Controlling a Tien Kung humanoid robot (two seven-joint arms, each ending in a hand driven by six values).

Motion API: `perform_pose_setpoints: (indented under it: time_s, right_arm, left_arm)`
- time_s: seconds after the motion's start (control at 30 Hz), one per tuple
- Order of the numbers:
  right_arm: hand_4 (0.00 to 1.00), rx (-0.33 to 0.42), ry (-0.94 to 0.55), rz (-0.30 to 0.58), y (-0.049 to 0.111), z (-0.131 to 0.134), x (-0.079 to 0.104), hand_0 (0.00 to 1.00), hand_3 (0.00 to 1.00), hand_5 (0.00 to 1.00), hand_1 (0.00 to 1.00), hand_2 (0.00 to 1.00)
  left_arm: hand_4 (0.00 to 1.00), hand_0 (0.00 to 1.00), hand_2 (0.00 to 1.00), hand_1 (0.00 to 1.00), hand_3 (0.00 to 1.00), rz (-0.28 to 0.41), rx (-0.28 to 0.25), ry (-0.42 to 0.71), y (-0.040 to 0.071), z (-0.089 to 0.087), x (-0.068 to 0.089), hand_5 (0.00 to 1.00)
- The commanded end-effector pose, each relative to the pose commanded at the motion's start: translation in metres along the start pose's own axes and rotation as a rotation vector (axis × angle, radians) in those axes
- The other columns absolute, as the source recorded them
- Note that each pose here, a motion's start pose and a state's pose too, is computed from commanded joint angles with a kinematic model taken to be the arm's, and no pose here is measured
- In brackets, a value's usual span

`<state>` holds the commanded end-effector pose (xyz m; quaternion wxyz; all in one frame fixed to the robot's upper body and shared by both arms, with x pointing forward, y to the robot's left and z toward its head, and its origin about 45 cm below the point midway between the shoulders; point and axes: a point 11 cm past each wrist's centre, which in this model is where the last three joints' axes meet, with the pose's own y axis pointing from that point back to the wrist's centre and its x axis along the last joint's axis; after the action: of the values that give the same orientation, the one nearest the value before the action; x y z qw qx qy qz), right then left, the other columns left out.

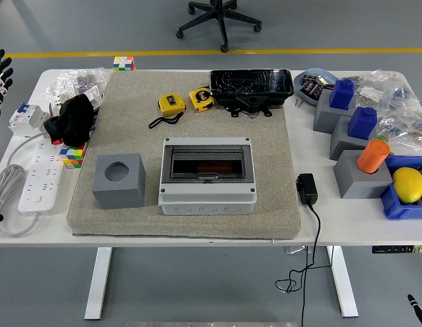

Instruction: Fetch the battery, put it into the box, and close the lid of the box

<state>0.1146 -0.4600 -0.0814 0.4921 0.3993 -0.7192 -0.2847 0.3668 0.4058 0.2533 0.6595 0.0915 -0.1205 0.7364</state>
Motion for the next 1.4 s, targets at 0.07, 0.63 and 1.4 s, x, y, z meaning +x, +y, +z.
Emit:
perform_pose_setpoints:
  time_s: [0.07,0.63,1.4]
  right_arm:
    - [0.998,0.000,-0.003,0.000,0.0000,-0.0005,-0.0004,0.884,0.880,0.998,0.887,0.847]
    - [0.998,-0.001,-0.009,-0.003,0.0004,0.0002,-0.0022,0.882,0.880,0.998,0.886,0.847]
    - [0.998,0.000,0.005,0.005,-0.0009,0.0027,0.0070,0.883,0.880,0.998,0.886,0.847]
  left_arm:
    - [0.998,0.998,0.982,0.998,0.992,-0.021,0.009,-0.080,0.0012,0.0013,-0.0026,0.998]
    - [0.998,0.981,0.924,0.975,0.942,-0.009,0.024,-0.154,0.0022,0.0011,0.0017,0.998]
    - [0.998,0.958,0.911,0.957,0.929,-0.001,-0.001,-0.134,0.0011,0.0011,-0.0049,0.998]
